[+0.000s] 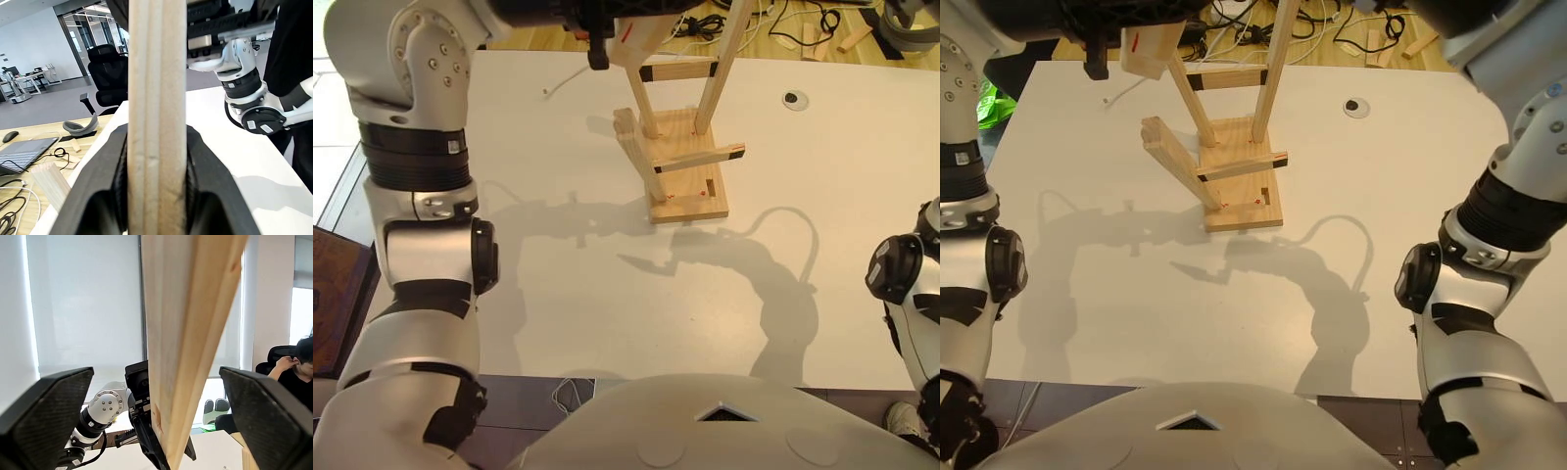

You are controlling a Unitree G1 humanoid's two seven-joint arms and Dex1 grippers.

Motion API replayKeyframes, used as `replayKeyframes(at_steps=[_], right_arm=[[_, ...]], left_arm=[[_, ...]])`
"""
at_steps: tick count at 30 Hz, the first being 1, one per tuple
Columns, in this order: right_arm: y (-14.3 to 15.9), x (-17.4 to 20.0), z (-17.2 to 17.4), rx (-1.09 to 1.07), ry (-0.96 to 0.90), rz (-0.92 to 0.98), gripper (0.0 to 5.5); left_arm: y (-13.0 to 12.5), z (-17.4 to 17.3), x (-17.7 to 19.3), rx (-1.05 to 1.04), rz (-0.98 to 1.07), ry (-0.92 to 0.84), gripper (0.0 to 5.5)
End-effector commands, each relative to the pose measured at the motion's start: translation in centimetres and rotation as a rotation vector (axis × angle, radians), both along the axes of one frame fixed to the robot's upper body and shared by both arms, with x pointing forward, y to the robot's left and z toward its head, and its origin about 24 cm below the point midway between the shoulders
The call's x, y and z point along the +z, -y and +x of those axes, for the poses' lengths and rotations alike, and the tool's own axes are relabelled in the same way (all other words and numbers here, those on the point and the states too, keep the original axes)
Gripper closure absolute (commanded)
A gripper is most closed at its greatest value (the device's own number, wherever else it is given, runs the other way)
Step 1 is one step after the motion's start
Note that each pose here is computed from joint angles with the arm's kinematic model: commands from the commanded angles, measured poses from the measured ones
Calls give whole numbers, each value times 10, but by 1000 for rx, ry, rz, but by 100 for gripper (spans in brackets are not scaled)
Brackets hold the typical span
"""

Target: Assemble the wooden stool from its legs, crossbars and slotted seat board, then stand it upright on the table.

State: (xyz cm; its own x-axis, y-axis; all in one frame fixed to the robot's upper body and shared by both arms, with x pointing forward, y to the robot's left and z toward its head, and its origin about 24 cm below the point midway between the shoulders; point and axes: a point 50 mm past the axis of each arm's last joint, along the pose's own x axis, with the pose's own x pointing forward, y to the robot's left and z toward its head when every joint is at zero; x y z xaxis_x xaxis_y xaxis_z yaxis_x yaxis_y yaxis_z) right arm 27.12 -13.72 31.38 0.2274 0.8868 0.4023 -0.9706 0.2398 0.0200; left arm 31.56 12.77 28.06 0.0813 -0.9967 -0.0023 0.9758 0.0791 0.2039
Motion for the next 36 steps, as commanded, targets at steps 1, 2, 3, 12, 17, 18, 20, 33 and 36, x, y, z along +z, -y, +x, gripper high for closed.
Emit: replayKeyframes(at_steps=[1, 2, 3, 12, 17, 18, 20, 33, 36], right_arm=[[0, 12, -4, -2, 61, -23, 104], [0, 12, -5, -3, 64, -26, 120], [-1, 11, -5, -2, 59, -29, 143], [-4, 3, -12, 79, 1, -37, 319], [-4, 1, -14, 98, -14, -29, 425], [-4, 1, -14, 99, -16, -27, 433], [-4, 1, -15, 101, -19, -26, 436], [0, -5, -9, -27, 9, 28, 442], [20, -6, -4, -159, 3, 75, 447]], left_arm=[[-5, -1, -5, -10, 29, -24, 447], [-6, -1, -6, -14, 29, -27, 447], [-6, -2, -6, -19, 31, -29, 447], [-6, -11, -11, -110, 37, -56, 447], [-7, -14, -12, -127, 35, -68, 447], [-7, -14, -12, -130, 35, -69, 447], [-7, -15, -12, -131, 36, -70, 447], [-19, -8, 7, 65, -81, 38, 283], [-44, -9, 19, 165, -96, 99, 224]])
